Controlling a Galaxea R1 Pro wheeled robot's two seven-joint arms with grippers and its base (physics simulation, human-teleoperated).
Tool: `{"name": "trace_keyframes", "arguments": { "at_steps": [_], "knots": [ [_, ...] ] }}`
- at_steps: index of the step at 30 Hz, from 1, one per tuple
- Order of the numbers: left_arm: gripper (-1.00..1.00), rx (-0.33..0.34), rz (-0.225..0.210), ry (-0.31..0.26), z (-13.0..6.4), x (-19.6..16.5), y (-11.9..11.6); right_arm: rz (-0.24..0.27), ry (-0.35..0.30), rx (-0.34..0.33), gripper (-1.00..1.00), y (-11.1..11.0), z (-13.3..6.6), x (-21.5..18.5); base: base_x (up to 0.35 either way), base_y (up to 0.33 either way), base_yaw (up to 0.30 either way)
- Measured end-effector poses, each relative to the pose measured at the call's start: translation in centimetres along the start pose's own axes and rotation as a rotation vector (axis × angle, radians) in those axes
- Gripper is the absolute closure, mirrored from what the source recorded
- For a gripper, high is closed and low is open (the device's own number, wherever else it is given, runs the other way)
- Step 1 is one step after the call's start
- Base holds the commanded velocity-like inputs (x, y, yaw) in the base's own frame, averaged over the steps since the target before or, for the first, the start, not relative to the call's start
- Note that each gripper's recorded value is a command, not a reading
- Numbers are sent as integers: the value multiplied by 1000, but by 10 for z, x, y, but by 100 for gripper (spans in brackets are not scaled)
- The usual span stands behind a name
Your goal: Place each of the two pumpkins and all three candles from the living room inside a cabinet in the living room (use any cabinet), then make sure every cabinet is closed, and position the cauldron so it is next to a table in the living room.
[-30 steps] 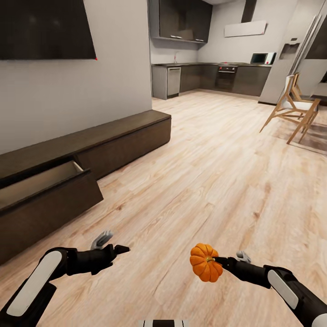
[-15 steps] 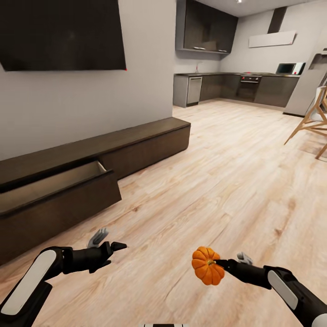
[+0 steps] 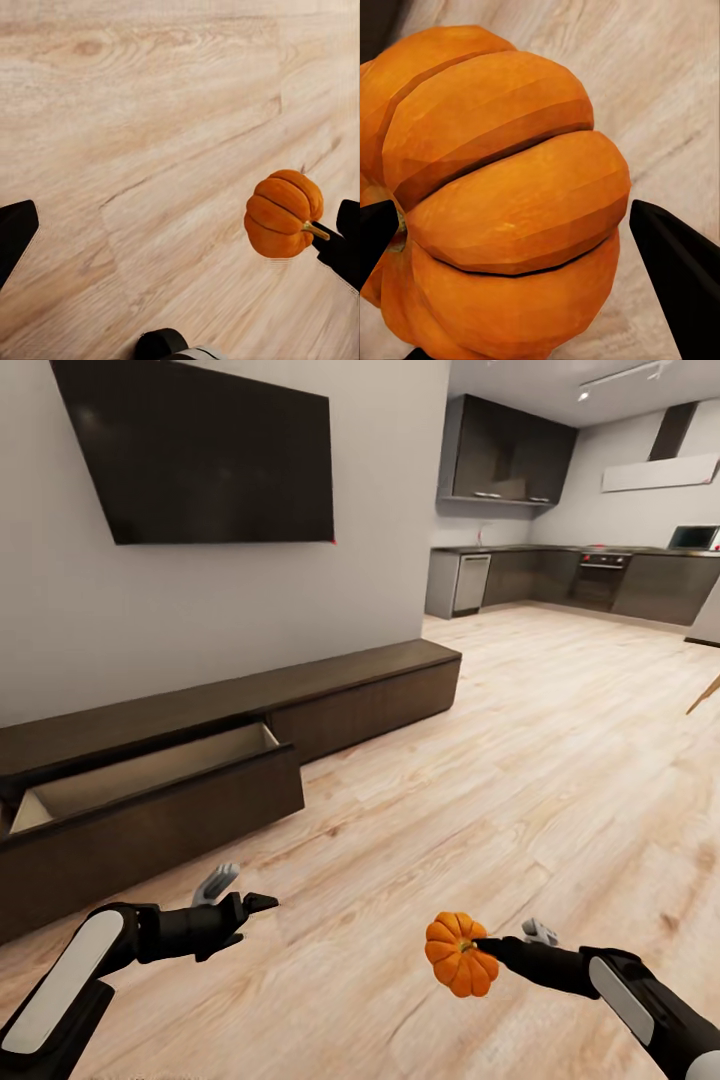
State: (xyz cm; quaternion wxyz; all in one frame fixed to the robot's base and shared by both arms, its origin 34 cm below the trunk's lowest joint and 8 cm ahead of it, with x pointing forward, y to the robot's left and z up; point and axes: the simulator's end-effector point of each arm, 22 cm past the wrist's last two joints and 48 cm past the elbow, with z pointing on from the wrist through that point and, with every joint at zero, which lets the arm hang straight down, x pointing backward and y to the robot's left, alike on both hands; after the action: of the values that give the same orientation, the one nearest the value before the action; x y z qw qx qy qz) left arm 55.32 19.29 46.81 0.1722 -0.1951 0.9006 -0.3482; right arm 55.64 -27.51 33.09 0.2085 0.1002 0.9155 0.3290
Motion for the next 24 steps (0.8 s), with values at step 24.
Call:
{"name": "trace_keyframes", "arguments": {
  "at_steps": [24],
  "knots": [
    [-100,-491,31,-79,-26,-15,118,-172,-150,23,100,21,-17,-37,0,0,224]
  ]
}}
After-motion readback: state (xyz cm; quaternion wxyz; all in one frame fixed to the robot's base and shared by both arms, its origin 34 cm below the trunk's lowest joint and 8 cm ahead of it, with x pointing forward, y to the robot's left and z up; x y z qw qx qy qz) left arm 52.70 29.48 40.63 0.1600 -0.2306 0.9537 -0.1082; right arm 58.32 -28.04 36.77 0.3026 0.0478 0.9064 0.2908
